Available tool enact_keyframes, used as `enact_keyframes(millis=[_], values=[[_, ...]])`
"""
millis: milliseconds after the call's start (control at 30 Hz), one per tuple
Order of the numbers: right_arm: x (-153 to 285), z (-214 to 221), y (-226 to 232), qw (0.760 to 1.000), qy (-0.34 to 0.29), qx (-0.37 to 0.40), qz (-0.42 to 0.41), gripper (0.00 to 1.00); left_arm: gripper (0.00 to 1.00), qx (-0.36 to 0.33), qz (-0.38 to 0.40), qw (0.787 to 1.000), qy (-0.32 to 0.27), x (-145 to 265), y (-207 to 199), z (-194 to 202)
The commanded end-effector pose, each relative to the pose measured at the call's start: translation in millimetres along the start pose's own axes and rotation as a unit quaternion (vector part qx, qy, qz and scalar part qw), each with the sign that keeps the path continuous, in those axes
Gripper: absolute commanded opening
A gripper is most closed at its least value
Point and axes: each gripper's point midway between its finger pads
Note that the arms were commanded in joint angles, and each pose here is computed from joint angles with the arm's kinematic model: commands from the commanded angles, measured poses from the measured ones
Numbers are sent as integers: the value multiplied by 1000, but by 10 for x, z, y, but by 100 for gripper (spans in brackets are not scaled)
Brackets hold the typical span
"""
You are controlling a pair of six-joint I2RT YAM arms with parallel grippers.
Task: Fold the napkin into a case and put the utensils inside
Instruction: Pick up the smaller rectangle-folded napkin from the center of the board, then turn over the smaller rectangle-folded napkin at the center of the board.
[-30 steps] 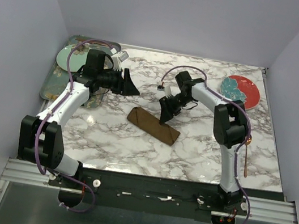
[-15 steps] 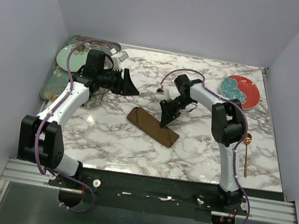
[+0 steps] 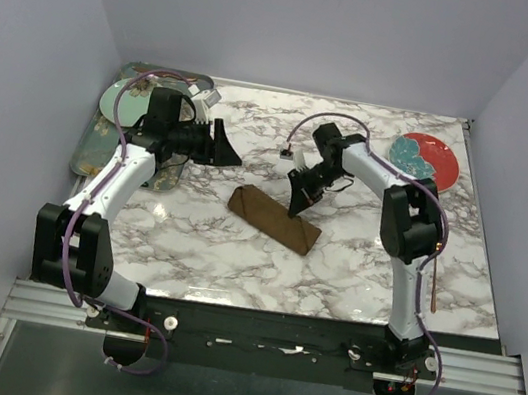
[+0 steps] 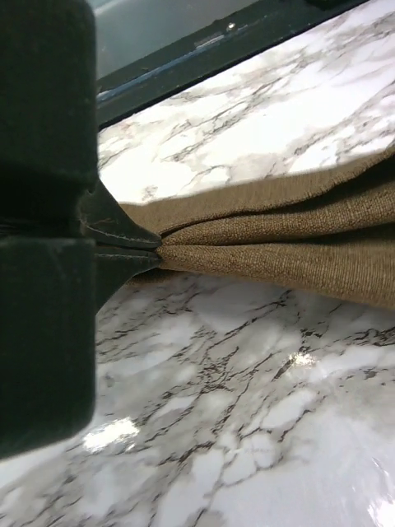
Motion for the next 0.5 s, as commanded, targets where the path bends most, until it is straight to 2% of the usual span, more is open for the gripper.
enact_keyframes(millis=[0,200,467], values=[[388,-242,6,994,-31,68,77,1,61,5,-21,1000,-10,55,128,-43],[592,-359,-224,977,-37,115,173,1,61,4,-26,1000,-9,72,172,-68],[559,-390,-126,950,-29,191,244,1,61,8,-36,999,-9,95,227,-70]])
Point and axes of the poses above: each gripper's point midway between its finger pads, its own x axis back along the fingers, its own y axis along the line the jaws close on, z = x × y, and after that the axes turned 2 degrees about -x, right-handed
